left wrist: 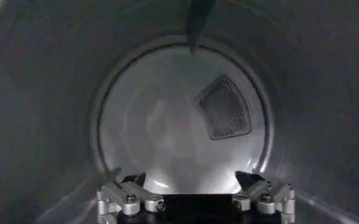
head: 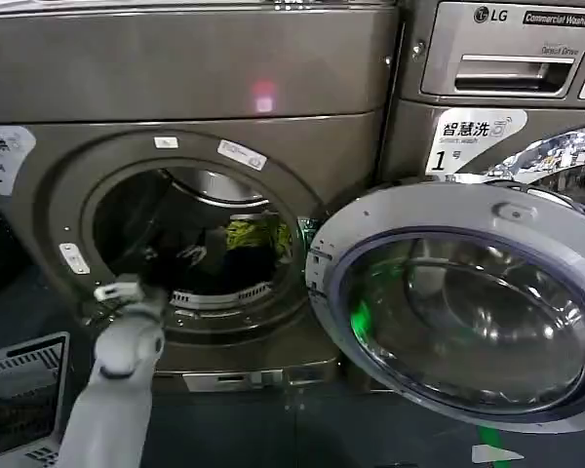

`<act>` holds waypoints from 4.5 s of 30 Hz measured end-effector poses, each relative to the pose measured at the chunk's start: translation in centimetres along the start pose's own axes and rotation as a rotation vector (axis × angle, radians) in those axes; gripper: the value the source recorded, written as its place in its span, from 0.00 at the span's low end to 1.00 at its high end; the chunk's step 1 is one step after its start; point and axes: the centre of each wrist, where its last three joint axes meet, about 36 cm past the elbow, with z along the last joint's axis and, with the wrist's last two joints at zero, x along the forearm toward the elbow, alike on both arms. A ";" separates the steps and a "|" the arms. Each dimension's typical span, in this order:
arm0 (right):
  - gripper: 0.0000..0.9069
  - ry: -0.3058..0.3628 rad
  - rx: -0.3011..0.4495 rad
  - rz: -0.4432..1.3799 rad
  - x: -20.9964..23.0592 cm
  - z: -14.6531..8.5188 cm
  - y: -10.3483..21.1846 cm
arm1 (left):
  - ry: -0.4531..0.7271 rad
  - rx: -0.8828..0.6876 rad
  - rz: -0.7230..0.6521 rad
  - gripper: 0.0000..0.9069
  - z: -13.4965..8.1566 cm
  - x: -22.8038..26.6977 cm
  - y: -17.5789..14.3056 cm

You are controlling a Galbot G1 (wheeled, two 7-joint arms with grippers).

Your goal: Grasp the clothes from the dryer.

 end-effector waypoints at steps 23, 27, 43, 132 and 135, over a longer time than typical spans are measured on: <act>1.00 -0.015 -0.021 -0.018 0.2 0.5 0.5 | 0.079 -0.039 0.007 1.00 1.2 -17.2 0.2; 1.00 -0.014 -0.024 -0.026 0.2 0.6 0.5 | 0.134 -0.078 0.041 1.00 1.7 -18.9 0.7; 1.00 -0.005 -0.031 -0.035 0.3 1.4 0.6 | 0.317 -0.452 0.503 1.00 1.4 -22.4 4.1; 1.00 0.011 -0.006 -0.040 1.3 4.1 1.9 | -0.187 -0.092 -0.095 0.00 5.1 -13.7 -2.7; 1.00 0.008 0.001 -0.034 1.3 3.9 1.8 | -0.210 -0.078 -0.128 0.00 5.5 -12.4 -3.1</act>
